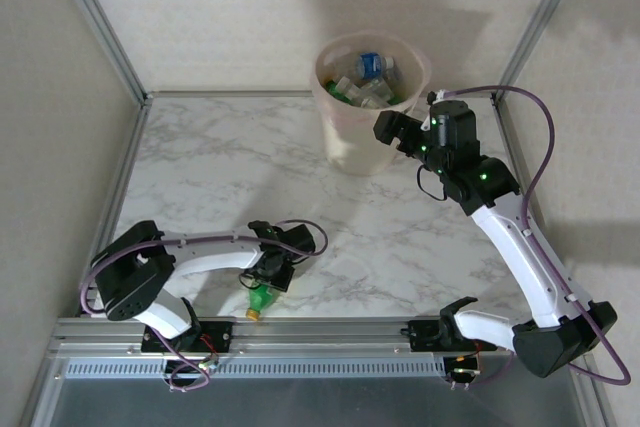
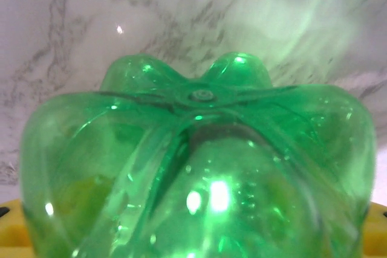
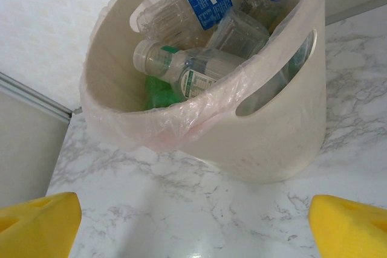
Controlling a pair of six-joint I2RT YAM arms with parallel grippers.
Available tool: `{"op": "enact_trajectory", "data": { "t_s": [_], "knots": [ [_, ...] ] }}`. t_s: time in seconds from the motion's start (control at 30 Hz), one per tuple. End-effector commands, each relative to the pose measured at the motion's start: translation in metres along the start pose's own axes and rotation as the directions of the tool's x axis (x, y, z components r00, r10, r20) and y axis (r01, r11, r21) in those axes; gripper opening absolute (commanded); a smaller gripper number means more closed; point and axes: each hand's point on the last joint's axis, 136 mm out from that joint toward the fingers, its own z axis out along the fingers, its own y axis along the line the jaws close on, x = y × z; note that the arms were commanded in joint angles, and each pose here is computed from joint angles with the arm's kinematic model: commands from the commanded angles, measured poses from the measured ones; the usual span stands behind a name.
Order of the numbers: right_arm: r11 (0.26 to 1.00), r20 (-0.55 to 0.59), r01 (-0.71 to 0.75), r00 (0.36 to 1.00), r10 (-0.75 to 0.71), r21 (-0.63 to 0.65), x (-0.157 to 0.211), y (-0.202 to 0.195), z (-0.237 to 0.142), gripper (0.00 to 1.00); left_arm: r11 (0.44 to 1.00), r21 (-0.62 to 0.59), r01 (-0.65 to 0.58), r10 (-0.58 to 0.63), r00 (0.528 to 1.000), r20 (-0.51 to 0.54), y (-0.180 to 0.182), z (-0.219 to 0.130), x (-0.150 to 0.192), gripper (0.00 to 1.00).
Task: Put the plastic bottles in the bin
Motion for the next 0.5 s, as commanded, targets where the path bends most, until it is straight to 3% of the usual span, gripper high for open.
{"op": "enact_trajectory", "data": {
  "t_s": [0.0, 0.13, 0.23, 0.47],
  "knots": [
    [1.000, 0.017, -0.010, 1.000, 0.010, -0.001, -0.004, 0.001, -0.005, 0.97, 1.000, -0.011, 0.028, -0.027, 0.995, 0.093, -0.005, -0.014, -0.029, 0.58],
    [1.000, 0.033, -0.010, 0.999, 0.010, 0.018, -0.007, -0.002, -0.008, 0.97, 1.000, 0.005, 0.031, -0.031, 0.989, 0.147, -0.014, -0.042, -0.054, 0.57],
    [0.997, 0.063, -0.041, 0.997, 0.037, 0.062, -0.009, -0.014, -0.015, 0.97, 0.997, 0.044, 0.061, -0.070, 0.971, 0.228, -0.018, -0.082, -0.085, 0.57],
    [0.980, 0.093, -0.107, 0.991, 0.093, 0.168, -0.009, -0.058, -0.031, 0.97, 0.955, 0.223, 0.193, -0.273, 0.867, 0.417, 0.005, -0.196, -0.173, 0.54]
  ]
}}
